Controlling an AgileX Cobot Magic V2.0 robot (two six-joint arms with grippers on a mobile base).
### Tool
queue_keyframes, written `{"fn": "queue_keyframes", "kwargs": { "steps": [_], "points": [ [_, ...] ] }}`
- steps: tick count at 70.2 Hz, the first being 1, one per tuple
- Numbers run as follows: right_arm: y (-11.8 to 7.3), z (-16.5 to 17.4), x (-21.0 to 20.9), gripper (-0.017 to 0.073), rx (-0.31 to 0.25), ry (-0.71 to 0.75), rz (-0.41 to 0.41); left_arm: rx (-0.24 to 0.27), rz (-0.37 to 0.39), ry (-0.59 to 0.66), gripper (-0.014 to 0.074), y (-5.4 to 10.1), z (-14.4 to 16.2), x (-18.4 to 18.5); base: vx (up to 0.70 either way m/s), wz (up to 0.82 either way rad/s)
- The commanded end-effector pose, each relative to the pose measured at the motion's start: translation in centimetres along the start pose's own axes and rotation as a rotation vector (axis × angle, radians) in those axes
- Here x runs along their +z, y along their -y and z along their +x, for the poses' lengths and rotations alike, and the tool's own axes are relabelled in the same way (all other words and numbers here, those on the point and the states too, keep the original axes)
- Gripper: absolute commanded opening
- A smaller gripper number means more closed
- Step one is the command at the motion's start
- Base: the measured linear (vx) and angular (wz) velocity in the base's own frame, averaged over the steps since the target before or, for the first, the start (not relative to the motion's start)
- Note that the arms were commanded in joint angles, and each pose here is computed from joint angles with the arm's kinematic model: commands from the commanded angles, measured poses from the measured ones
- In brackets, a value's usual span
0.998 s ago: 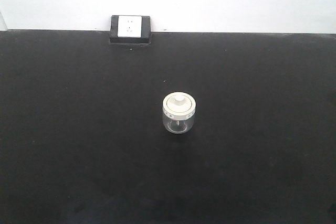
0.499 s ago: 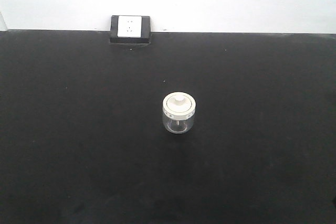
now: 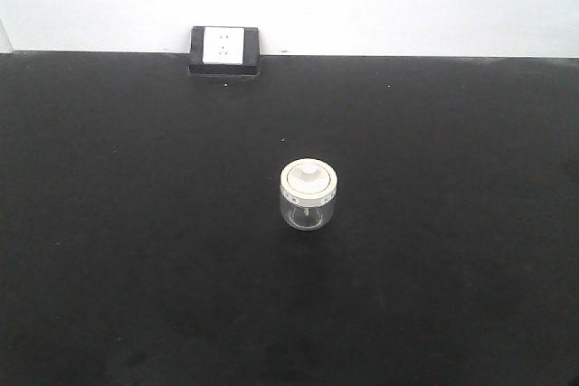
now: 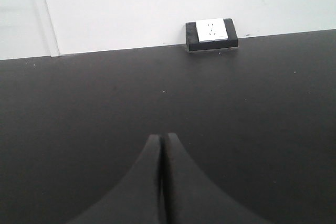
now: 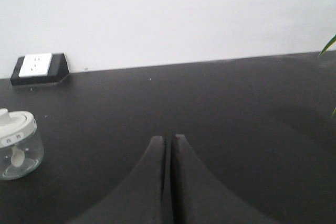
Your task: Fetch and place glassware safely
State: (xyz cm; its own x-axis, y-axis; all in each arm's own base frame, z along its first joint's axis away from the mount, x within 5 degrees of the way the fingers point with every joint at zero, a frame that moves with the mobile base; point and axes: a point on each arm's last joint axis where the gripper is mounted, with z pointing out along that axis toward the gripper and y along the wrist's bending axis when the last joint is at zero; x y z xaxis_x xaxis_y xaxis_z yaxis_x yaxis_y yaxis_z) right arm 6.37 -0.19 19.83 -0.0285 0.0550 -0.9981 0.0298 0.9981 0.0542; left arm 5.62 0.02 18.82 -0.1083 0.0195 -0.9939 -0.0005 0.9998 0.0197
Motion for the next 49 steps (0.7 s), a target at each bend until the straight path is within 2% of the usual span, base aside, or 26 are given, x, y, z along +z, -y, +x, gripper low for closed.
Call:
{"fn": "queue_keyframes", "kwargs": {
  "steps": [1,10,49],
  "points": [
    [-0.02,0.03,-0.23,-0.0003,-0.014,0.06,-0.002,-0.01,0.007,0.061,-0.0007,0.05,0.2,0.09,0.0,0.0],
    [0.01,-0.12,-0.76,-0.0003,-0.015,0.107,0.0,-0.01,0.007,0.061,-0.0007,0.05,0.2,0.09,0.0,0.0],
    [0.03,-0.01,-0.72,-0.0003,-0.017,0.093,0.002,-0.01,0.007,0.061,-0.0007,0.05,0.2,0.09,0.0,0.0]
  ]
}}
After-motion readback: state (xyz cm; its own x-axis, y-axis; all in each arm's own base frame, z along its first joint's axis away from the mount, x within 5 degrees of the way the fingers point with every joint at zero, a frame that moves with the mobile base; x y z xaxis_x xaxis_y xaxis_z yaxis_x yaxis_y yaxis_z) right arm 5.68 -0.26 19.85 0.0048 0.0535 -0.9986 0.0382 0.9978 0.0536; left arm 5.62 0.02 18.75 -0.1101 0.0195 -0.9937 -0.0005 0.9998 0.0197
